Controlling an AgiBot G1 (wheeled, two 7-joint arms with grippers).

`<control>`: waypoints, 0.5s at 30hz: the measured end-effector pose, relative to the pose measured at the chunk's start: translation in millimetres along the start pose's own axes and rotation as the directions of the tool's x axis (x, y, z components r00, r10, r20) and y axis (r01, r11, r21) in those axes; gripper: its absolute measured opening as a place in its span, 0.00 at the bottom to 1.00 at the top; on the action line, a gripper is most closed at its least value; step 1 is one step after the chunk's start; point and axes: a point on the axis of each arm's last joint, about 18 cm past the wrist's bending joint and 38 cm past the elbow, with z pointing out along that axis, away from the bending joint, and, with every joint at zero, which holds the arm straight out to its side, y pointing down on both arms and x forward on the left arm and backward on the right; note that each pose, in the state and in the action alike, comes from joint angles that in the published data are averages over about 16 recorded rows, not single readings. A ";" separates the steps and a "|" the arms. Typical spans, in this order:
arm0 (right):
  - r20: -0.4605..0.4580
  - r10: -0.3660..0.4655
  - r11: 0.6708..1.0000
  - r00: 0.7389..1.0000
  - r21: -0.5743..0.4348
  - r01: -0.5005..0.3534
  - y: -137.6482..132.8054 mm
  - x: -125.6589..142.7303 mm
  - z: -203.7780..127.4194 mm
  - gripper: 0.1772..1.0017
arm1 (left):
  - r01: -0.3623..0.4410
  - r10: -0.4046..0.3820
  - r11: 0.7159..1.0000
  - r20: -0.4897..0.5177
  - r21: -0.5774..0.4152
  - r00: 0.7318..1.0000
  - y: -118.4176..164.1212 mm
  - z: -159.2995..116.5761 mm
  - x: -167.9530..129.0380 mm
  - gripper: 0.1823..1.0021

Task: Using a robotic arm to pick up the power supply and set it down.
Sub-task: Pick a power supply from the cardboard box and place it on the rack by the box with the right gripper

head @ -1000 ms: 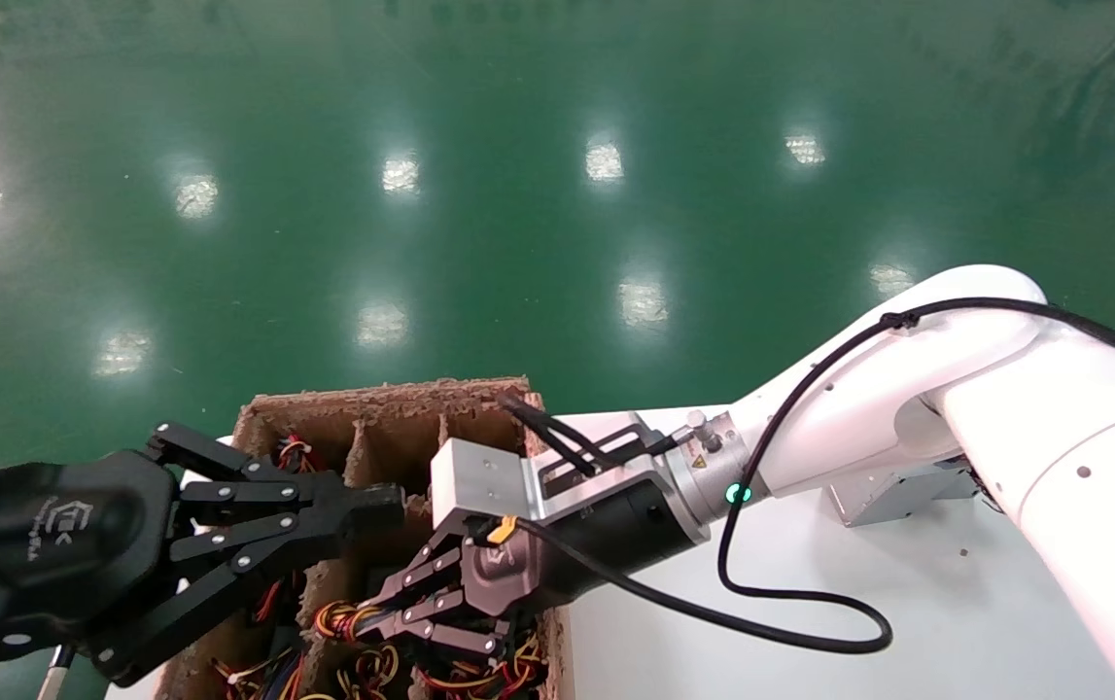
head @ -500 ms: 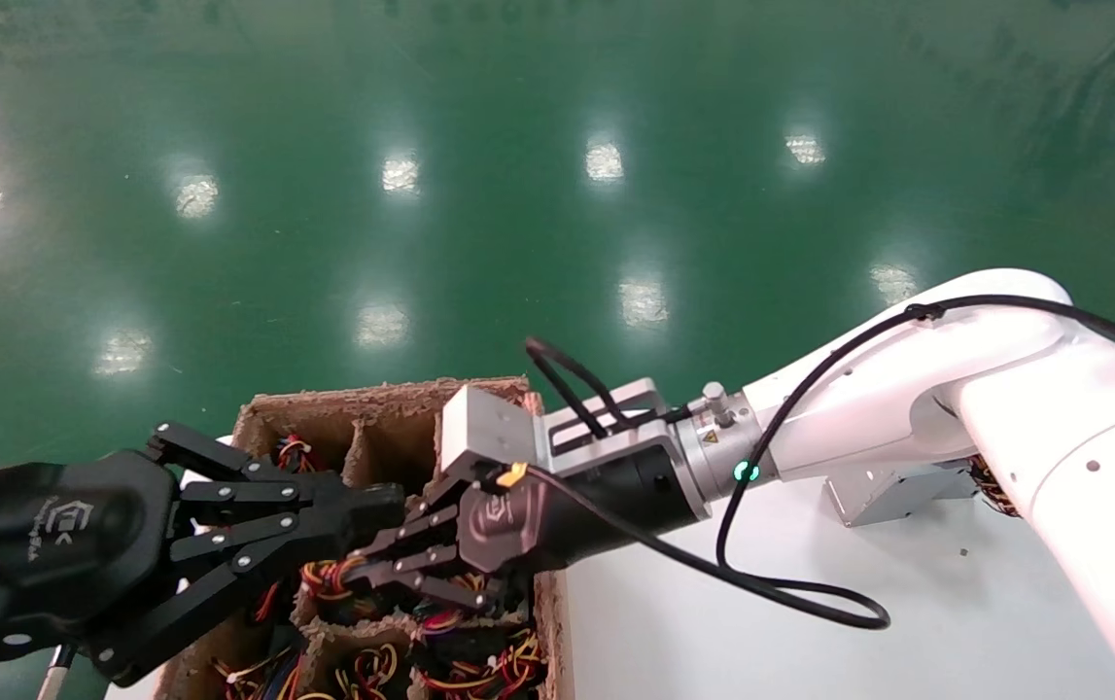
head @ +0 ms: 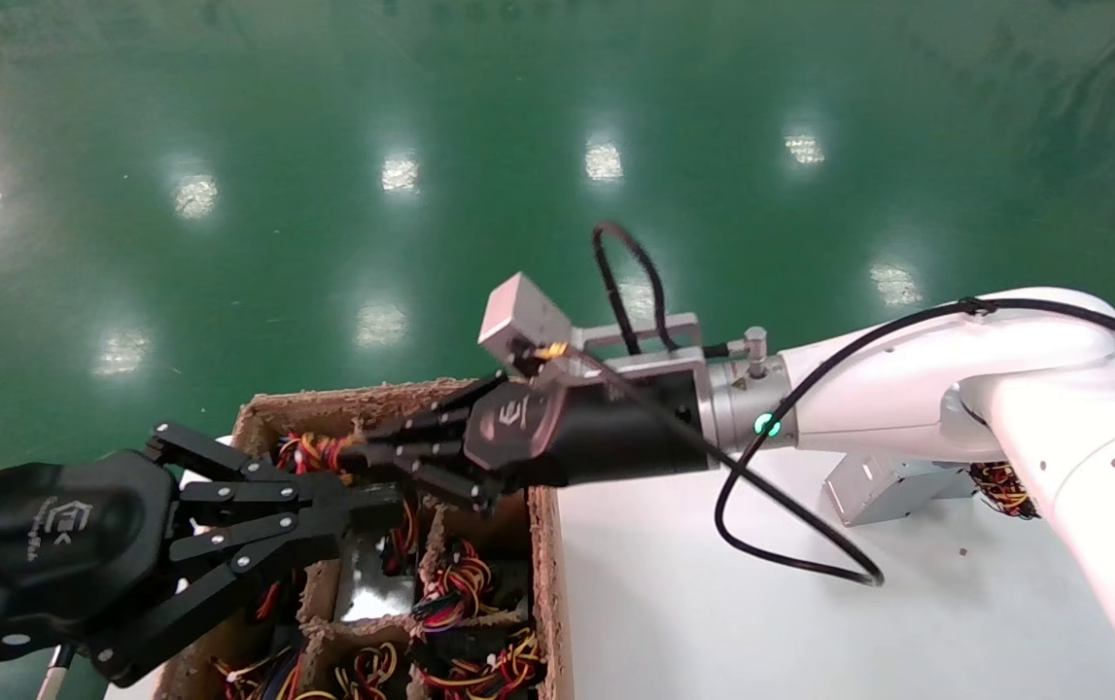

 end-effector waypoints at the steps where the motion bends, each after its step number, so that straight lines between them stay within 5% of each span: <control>1: -0.008 0.008 1.000 1.000 0.019 -0.008 -2.4 1.3 -1.8 0.06 | 0.000 0.000 1.000 0.000 0.000 1.000 0.0 0.0 0.0 0.01; 15: -0.042 0.056 0.944 0.998 0.326 -0.039 -58.6 9.6 -28.0 0.06 | 0.000 0.000 1.000 0.000 0.000 1.000 0.0 0.0 0.0 0.01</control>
